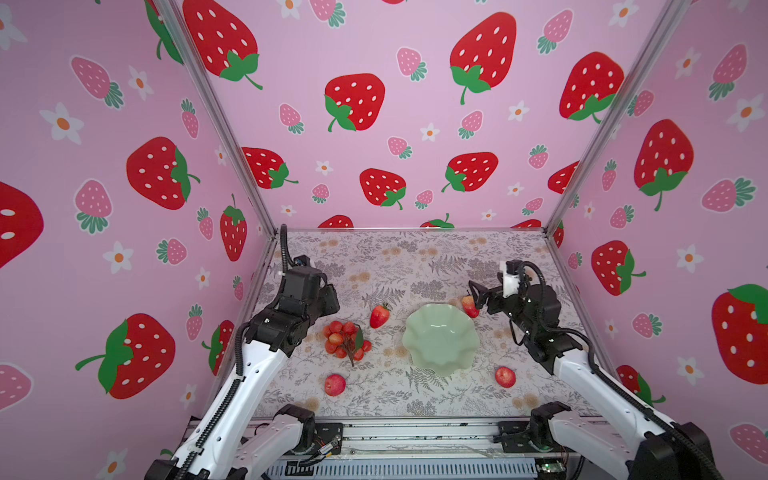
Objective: Place and organize the fake fruits in the fruit bowl
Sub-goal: 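Reach the left gripper to the strawberry bunch and grasp its stem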
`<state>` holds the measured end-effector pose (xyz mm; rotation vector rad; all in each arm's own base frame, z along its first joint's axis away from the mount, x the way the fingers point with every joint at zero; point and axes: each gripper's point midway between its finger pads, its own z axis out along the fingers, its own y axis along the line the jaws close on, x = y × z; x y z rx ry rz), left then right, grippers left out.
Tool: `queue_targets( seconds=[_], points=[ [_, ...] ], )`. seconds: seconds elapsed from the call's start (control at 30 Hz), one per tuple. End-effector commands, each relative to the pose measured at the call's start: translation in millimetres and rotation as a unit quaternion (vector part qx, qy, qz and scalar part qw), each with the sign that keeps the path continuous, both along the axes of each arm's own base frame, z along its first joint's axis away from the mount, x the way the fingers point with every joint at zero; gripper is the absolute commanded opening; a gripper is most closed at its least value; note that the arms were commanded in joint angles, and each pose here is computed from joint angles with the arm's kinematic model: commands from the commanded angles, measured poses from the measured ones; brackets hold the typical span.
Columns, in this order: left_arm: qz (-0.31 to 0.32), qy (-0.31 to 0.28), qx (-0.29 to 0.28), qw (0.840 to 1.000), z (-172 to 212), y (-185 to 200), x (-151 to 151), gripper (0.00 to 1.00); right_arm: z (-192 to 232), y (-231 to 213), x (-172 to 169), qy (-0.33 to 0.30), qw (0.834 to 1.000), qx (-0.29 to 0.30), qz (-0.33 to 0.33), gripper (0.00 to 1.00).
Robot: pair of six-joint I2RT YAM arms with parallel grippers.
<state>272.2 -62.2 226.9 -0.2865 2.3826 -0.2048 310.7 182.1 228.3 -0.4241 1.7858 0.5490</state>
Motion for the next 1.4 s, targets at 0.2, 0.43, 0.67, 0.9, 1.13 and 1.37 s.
queue_targets(
  seconds=[0.2,0.43,0.67,0.9,1.13,1.37],
  points=[
    [-0.036,0.258,-0.103,0.96,-95,-50,-134,0.46,-18,65,-72,0.044,0.98,0.02,0.195,0.99],
    [-0.021,0.205,-0.135,0.969,-123,-62,-110,0.44,-25,96,-115,0.0,0.953,-0.031,0.303,0.99],
    [0.0,0.2,-0.118,0.973,-134,-65,-90,0.42,-22,103,-120,-0.01,0.947,-0.025,0.32,0.99],
    [0.038,0.203,-0.082,0.975,-142,-49,-87,0.38,-24,104,-120,-0.012,0.947,-0.028,0.321,0.99],
    [0.035,0.178,-0.106,0.978,-146,-56,-75,0.33,-23,107,-119,-0.016,0.945,-0.026,0.325,0.99],
    [0.034,0.187,-0.107,0.976,-152,-59,-73,0.21,-21,110,-116,-0.019,0.944,-0.025,0.327,0.99]
  ],
)
